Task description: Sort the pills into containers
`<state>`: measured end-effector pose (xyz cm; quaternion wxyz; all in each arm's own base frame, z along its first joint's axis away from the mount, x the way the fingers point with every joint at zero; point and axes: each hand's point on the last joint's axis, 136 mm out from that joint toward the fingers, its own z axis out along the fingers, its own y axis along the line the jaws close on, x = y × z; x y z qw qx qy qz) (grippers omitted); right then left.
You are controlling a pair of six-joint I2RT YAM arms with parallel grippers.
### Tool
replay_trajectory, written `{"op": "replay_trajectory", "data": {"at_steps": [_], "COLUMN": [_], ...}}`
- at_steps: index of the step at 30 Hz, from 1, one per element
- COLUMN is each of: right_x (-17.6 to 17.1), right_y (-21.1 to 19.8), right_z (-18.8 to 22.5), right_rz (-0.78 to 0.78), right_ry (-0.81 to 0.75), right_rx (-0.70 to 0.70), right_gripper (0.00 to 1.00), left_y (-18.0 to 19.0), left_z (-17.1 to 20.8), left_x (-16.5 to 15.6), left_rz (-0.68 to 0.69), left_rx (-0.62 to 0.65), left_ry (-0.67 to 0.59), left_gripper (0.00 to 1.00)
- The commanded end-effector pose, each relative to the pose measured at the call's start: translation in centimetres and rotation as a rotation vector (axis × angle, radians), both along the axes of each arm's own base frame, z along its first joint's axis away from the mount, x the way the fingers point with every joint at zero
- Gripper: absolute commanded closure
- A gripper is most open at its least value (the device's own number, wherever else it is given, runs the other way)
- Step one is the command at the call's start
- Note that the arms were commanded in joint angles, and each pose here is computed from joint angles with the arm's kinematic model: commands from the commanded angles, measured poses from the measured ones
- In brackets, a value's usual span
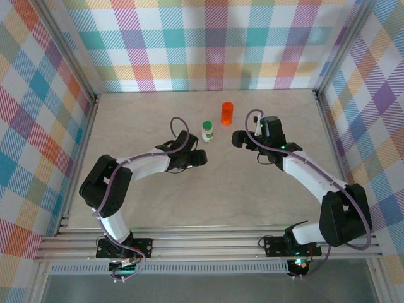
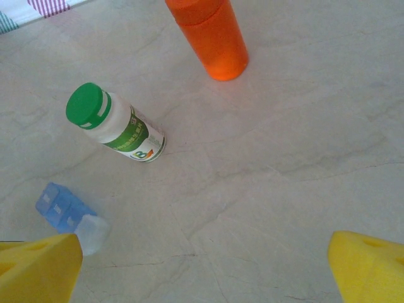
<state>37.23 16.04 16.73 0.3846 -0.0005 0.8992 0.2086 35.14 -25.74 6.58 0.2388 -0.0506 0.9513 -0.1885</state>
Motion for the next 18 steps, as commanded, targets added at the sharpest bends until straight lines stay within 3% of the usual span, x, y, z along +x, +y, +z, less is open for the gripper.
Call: {"op": "replay_trajectory", "data": {"at_steps": [1, 6, 10, 18], "right_x": [-0.7, -1.0, -0.5, 0.3], "right_y": [-0.1, 2.5, 5.9, 14.9], "right_z": [0.1, 0.4, 0.0, -4.9], "right_rz": [0.014, 0.172, 0.318, 0.553], "right_ry": [-0.013, -0.057, -0.056, -0.013], "right_rx": [-0.023, 0.032, 0.064, -0.040], "right_gripper": [0.01, 0.00, 0.07, 0.18], "left_y": [2.5, 6.7, 11.4, 17.0], "left_z": [2.5, 4.8, 6.5, 8.2], "left_x": [0.9, 0.0, -0.4, -1.2], "left_rz": [0.111, 0.181, 0.276, 0.407], "left_rx": [0.062, 0.107, 0.127, 0.117], "left_ry": [-0.085, -0.167, -0.218, -0.308], "left_gripper": [0.28, 0.28, 0.28, 0.27]}}
